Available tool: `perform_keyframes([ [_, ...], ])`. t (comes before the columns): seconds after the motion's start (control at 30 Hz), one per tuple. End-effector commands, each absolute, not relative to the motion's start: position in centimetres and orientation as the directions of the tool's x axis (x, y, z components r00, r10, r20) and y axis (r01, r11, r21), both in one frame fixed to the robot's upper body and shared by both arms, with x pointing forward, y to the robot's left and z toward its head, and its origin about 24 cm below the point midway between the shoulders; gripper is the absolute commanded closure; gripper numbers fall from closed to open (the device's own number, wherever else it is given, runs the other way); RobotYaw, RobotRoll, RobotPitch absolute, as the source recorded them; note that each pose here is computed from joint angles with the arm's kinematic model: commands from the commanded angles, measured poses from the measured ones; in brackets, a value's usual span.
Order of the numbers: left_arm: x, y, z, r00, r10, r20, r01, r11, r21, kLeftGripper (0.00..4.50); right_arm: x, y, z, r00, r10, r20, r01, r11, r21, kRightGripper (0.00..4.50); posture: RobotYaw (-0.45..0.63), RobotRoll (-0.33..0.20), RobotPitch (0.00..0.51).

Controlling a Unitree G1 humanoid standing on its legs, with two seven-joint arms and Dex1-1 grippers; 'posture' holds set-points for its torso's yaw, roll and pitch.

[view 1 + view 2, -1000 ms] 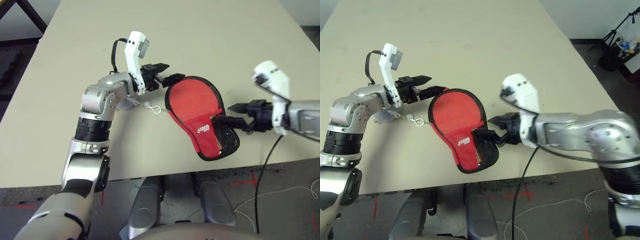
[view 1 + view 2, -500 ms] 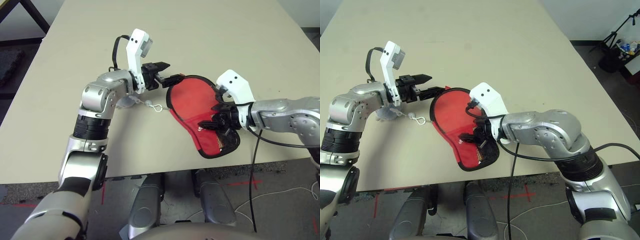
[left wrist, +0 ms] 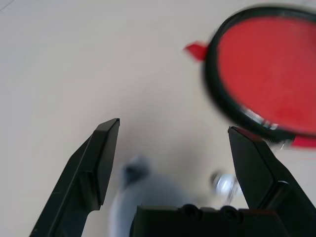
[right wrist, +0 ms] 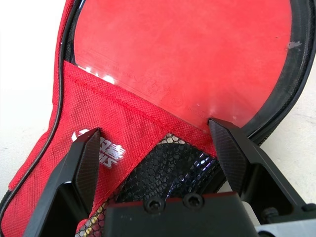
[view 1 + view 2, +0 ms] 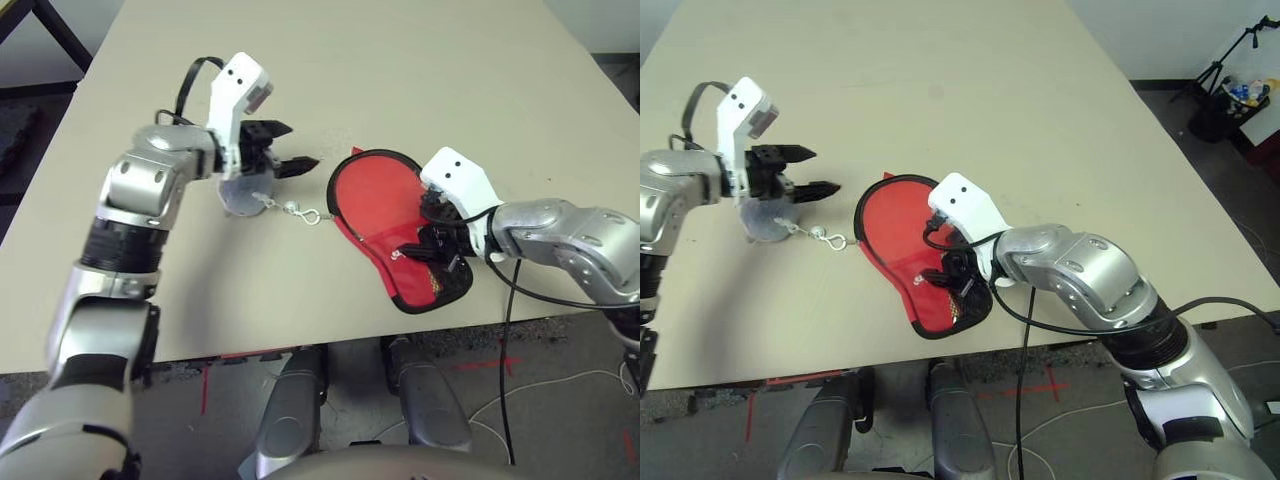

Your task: Store the ping-pong paddle in its case and zip it.

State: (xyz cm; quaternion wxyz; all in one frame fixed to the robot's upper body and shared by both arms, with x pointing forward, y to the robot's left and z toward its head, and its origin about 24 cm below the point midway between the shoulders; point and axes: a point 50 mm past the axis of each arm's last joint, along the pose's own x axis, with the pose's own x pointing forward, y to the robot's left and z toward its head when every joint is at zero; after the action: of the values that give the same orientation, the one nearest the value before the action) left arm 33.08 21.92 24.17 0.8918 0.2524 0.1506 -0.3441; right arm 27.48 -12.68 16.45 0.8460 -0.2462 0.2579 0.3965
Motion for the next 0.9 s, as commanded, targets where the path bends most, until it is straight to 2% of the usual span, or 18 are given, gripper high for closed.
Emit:
perform_keyframes([
  [0.03, 32.5, 22.3, 23.5, 0.716, -0.484, -0.502, 0.679, 0.649, 0.342, 0.00, 27.3, -12.8, 14.6, 0.505, 0.520, -0.689, -0.807, 0.567, -0.164, 0.04, 0.05, 0.000, 0.216],
  [0.3, 31.8, 22.3, 21.3, 0.686, -0.438, -0.581, 0.672, 0.688, 0.275, 0.00, 27.5, -12.3, 14.5, 0.502, 0.533, -0.681, -0.813, 0.560, -0.161, 0.04, 0.05, 0.000, 0.215],
  [0.53, 32.9, 24.1, 19.9, 0.736, -0.287, -0.613, 0.561, 0.766, 0.315, 0.00, 27.5, -12.0, 14.4, 0.495, 0.543, -0.678, -0.818, 0.554, -0.153, 0.04, 0.04, 0.000, 0.223],
  [0.67, 33.2, 24.7, 19.1, 0.736, -0.233, -0.636, 0.539, 0.770, 0.341, 0.00, 27.5, -11.9, 14.4, 0.495, 0.545, -0.677, -0.818, 0.554, -0.153, 0.04, 0.04, 0.000, 0.226],
  [0.9, 33.3, 24.3, 17.7, 0.704, -0.258, -0.662, 0.560, 0.775, 0.293, 0.00, 27.5, -11.6, 14.4, 0.495, 0.553, -0.670, -0.819, 0.554, -0.148, 0.04, 0.03, 0.000, 0.227],
])
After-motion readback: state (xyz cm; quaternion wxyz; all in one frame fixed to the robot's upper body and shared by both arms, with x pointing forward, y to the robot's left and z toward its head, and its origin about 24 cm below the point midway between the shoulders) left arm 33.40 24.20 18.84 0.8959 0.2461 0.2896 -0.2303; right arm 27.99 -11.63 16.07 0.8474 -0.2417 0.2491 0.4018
